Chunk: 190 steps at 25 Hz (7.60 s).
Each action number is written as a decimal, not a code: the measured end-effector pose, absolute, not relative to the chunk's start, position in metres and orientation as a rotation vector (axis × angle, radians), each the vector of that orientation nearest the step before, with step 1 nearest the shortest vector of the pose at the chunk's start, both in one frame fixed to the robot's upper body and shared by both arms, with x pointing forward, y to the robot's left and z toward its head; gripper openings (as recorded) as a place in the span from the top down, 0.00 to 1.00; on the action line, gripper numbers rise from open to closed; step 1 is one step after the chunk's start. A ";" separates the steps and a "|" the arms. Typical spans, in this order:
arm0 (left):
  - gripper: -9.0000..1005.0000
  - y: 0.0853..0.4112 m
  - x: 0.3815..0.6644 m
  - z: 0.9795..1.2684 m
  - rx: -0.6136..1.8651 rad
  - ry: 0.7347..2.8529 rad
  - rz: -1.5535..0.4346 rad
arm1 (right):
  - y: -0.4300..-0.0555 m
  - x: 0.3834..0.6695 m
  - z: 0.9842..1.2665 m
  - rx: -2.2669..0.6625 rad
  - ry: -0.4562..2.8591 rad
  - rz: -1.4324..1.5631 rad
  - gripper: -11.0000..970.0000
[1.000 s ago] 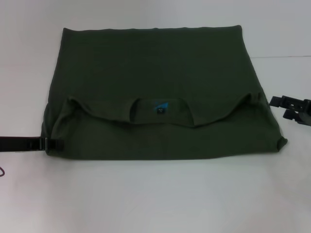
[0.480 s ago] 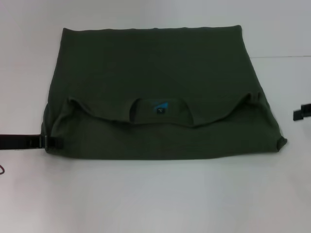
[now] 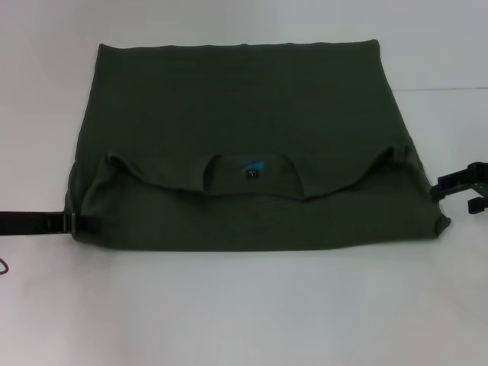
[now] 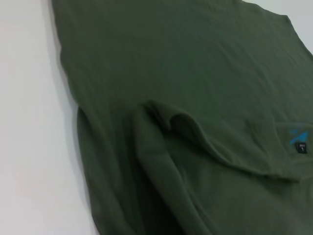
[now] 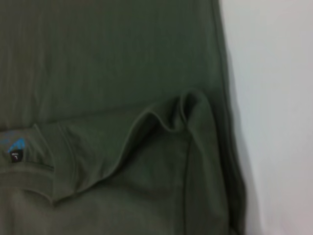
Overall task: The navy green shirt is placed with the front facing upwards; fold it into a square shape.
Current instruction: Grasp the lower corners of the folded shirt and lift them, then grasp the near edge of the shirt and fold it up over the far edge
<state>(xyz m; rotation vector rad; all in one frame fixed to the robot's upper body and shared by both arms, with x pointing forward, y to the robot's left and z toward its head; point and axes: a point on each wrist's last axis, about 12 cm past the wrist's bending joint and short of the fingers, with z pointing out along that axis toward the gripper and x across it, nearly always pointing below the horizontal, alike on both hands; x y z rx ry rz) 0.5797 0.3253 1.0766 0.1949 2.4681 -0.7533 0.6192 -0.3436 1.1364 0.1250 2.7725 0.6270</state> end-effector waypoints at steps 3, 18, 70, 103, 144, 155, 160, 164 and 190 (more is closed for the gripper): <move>0.94 0.325 0.580 1.077 0.197 2.468 -0.753 | -0.336 0.621 1.133 0.121 2.761 0.640 0.11; 0.94 0.325 0.580 1.077 0.199 2.470 -0.751 | -0.307 0.625 1.117 0.093 2.733 0.653 0.11; 0.94 0.323 0.583 1.081 0.208 2.462 -0.768 | -0.307 0.623 1.112 0.053 2.759 0.591 0.80; 0.94 0.334 0.516 1.104 0.408 2.737 -1.226 | -0.316 0.565 1.109 -0.353 3.049 0.809 0.89; 0.94 0.366 0.551 1.124 -0.005 2.124 -1.199 | -0.357 0.609 1.140 0.153 2.374 1.031 0.87; 0.94 0.353 0.567 1.104 -0.154 1.963 -1.115 | -0.332 0.631 1.120 0.235 2.242 0.914 0.86; 0.93 0.342 0.574 1.093 -0.200 1.911 -1.039 | -0.319 0.637 1.115 0.254 2.182 0.890 0.86; 0.93 0.334 0.579 1.089 -0.227 1.855 -0.987 | -0.311 0.642 1.113 0.269 2.116 0.870 0.86; 0.93 0.291 0.606 1.060 -0.327 1.778 -0.732 | -0.278 0.655 1.089 0.320 2.027 0.738 0.84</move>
